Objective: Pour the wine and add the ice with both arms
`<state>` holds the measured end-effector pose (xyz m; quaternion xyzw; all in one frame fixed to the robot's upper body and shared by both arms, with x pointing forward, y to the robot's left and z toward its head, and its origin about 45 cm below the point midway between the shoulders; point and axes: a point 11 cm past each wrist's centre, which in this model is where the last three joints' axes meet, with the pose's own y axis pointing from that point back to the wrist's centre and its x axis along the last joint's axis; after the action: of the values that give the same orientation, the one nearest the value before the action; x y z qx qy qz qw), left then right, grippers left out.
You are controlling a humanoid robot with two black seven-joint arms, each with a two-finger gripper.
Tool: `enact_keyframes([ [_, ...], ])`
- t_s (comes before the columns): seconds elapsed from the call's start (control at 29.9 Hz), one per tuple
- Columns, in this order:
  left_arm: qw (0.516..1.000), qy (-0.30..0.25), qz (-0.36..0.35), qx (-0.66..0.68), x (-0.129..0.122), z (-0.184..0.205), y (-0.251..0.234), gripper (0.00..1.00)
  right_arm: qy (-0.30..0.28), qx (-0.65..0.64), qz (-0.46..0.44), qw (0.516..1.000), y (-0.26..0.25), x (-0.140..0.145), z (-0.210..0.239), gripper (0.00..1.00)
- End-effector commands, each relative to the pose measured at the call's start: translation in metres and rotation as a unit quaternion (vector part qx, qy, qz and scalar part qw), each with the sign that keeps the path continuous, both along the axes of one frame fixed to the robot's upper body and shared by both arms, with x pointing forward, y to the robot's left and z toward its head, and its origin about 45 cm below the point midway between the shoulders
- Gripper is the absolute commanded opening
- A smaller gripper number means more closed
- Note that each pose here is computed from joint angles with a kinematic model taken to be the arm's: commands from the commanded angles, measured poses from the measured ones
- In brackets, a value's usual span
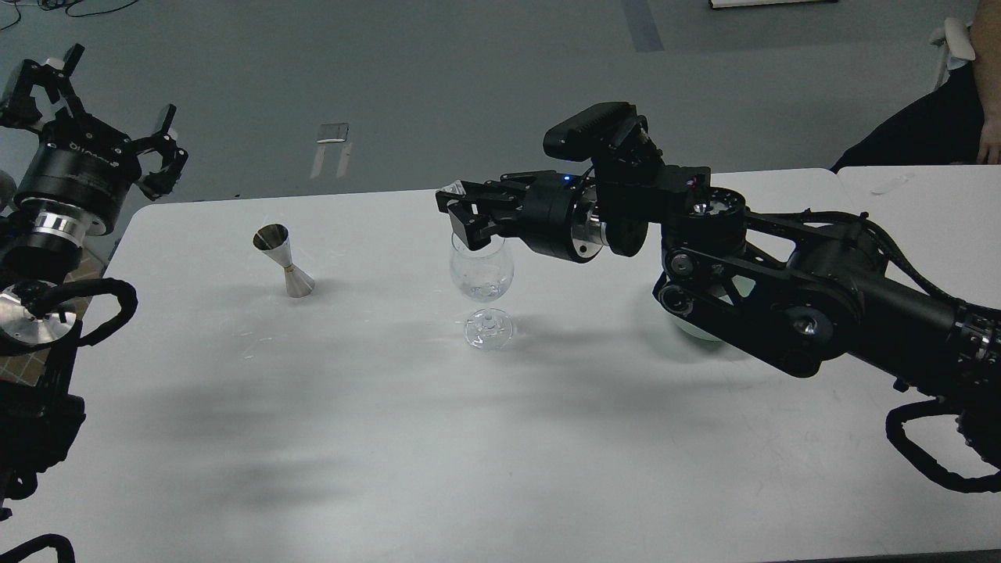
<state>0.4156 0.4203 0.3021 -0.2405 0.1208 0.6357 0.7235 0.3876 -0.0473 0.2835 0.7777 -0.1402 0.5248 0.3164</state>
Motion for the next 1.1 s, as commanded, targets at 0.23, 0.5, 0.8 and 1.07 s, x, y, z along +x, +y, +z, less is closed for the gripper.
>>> enact_keyframes([
  [0.23,1.0,0.008,0.001,-0.002,0.001,-0.007,0.0,0.97,-0.003,-0.012,-0.006,1.0,-0.019,-0.001,0.0,0.08],
  [0.5,1.0,0.008,0.001,-0.003,0.001,-0.007,0.0,0.97,0.007,-0.012,-0.008,1.0,-0.02,-0.003,-0.008,0.11],
  [0.8,1.0,0.007,0.002,-0.002,0.0,-0.006,0.001,0.97,0.001,-0.007,-0.004,1.0,-0.015,-0.003,-0.002,0.54],
  [1.07,1.0,0.009,0.0,-0.002,0.001,-0.008,-0.001,0.97,-0.001,-0.004,-0.007,1.0,-0.018,-0.001,0.001,0.56],
])
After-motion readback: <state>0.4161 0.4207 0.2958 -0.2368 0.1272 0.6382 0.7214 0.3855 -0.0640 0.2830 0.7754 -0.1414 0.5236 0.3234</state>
